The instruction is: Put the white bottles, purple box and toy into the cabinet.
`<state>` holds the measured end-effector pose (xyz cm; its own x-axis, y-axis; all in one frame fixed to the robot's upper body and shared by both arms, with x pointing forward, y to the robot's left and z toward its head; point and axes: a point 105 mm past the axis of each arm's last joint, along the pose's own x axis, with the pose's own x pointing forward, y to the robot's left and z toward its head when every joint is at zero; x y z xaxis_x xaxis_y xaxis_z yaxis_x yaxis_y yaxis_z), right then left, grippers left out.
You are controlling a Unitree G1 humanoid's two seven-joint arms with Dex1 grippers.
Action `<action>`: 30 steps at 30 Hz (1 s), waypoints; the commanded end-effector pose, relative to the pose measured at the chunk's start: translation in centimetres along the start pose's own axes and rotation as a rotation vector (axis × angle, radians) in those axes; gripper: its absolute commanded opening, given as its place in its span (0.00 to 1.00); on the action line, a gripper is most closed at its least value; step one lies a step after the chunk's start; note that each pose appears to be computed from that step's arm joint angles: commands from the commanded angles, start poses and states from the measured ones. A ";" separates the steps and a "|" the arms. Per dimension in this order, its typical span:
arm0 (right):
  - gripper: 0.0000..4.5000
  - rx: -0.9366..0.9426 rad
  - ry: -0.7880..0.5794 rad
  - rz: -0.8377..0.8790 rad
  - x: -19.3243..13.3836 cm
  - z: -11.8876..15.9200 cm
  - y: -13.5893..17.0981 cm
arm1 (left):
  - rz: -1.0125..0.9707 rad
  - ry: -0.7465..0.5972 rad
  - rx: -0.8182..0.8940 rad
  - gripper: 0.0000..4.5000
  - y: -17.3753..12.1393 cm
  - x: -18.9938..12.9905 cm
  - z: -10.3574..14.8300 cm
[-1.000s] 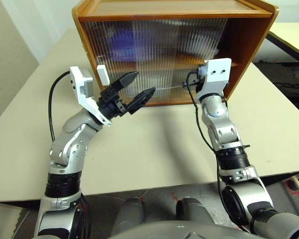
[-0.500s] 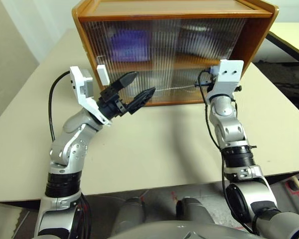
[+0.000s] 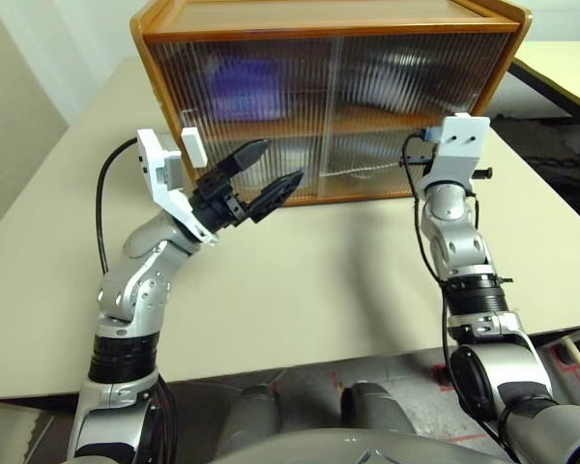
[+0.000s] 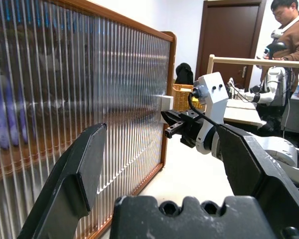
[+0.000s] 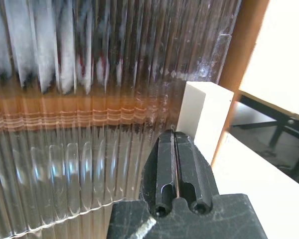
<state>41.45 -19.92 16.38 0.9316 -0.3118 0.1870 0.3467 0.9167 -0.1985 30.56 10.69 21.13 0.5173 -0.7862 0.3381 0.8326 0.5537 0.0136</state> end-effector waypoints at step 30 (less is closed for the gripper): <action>1.00 0.175 -0.146 0.610 -10.4 -2.7 -2.0 | 0.245 0.016 -0.029 1.00 2.0 -4.3 -3.9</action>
<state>31.90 -18.84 11.51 0.9403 0.2912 0.1762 -0.2643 0.9509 -0.1612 30.42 13.18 16.96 0.6553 -0.6805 0.3278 0.7375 0.6702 -0.0832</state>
